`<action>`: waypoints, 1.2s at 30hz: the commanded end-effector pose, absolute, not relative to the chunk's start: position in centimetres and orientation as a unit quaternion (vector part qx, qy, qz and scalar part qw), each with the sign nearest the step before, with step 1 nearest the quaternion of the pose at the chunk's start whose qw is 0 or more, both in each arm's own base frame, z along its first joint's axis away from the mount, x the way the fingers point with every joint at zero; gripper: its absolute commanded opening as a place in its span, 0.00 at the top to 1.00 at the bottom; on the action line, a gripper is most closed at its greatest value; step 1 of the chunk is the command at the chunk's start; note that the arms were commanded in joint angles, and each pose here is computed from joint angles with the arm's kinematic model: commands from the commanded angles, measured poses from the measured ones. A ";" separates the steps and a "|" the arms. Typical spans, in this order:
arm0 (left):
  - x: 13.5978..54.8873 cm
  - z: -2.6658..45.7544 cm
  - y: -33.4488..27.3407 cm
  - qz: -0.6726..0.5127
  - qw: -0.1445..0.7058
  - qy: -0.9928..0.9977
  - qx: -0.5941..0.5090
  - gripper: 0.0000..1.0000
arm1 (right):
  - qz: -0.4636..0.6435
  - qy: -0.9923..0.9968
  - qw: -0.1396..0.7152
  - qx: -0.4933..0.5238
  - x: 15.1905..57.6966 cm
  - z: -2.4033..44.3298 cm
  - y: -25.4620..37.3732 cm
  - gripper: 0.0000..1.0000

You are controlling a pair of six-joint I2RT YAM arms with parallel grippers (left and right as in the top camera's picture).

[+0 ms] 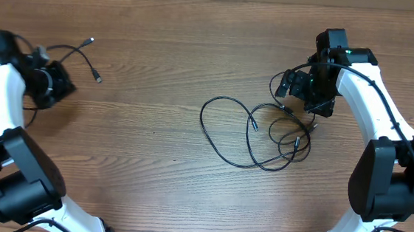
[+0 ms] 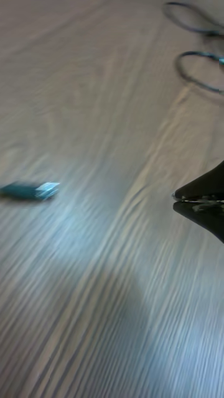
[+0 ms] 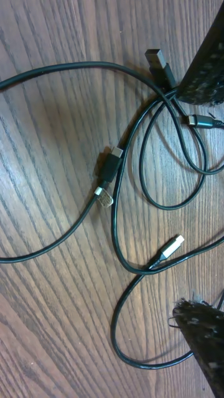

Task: Untangle cables

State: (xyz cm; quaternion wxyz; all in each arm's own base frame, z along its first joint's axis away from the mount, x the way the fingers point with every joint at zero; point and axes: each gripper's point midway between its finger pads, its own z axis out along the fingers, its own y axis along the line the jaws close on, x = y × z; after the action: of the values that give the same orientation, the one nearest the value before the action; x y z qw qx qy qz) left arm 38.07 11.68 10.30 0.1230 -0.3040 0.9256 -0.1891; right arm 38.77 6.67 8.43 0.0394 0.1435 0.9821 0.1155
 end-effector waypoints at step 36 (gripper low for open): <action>32.2 1.4 -24.6 -0.157 0.122 0.962 0.188 0.78 | 0.122 0.982 0.048 0.138 39.0 9.0 7.0 0.00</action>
State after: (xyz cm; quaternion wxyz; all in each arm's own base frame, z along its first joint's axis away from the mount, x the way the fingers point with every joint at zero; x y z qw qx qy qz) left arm 32.27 -25.06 2.54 0.1134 0.1835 0.9549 -0.2039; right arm 38.78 6.67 8.43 0.0396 0.1433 0.9821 0.1155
